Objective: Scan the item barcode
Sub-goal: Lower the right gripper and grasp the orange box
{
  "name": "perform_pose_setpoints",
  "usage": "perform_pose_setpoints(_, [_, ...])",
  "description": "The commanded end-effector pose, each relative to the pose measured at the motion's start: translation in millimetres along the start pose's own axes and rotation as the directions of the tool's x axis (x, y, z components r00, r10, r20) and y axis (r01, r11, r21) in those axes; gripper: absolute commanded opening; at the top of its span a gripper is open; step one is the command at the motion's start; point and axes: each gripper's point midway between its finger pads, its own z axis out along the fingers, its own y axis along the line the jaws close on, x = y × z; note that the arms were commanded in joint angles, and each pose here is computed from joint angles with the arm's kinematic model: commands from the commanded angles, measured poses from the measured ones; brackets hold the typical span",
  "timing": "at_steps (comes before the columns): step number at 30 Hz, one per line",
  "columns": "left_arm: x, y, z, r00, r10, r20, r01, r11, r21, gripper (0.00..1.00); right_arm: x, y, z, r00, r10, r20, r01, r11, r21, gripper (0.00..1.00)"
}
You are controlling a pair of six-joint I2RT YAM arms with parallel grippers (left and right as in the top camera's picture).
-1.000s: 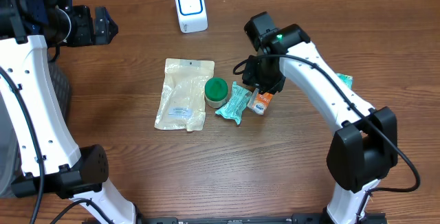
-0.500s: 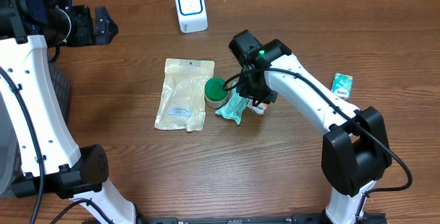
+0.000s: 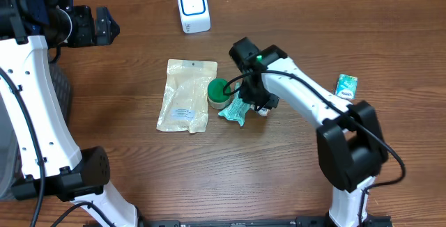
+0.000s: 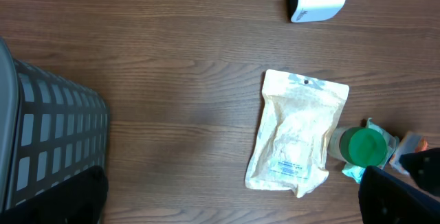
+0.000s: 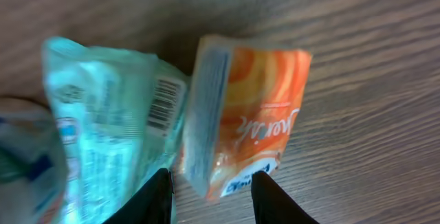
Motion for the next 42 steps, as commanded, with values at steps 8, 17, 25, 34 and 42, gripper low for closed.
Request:
perform_pose_setpoints(8, [0.6,2.1,1.1,1.000,0.011,-0.005,-0.011,1.000,-0.005,0.99,7.8,-16.9,20.8,1.000,-0.012,-0.024,0.015,0.993,0.116,0.15])
perform_pose_setpoints(17, [0.6,2.1,1.1,1.000,0.011,-0.005,-0.011,1.000,-0.005,1.00,3.5,-19.1,17.8,0.999,-0.037,-0.007,0.038,0.991,0.129,0.04])
perform_pose_setpoints(25, [0.6,2.1,1.1,1.000,0.011,-0.005,-0.011,1.000,-0.005,0.99,-5.9,-5.8,3.3,0.953,-0.301,-0.010,0.301,0.950,0.081,0.15])
perform_pose_setpoints(34, [0.6,2.2,1.1,1.000,0.011,-0.005,-0.011,1.000,-0.005,0.99,-6.5,-19.1,19.5,0.898,-0.439,-0.015,0.436,0.888,0.148,0.24])
perform_pose_setpoints(42, [0.6,2.1,1.1,1.000,0.011,-0.005,-0.011,1.000,-0.005,0.99,3.6,-28.5,40.2,0.877,-0.479,-0.043,0.480,0.863,0.160,0.24])
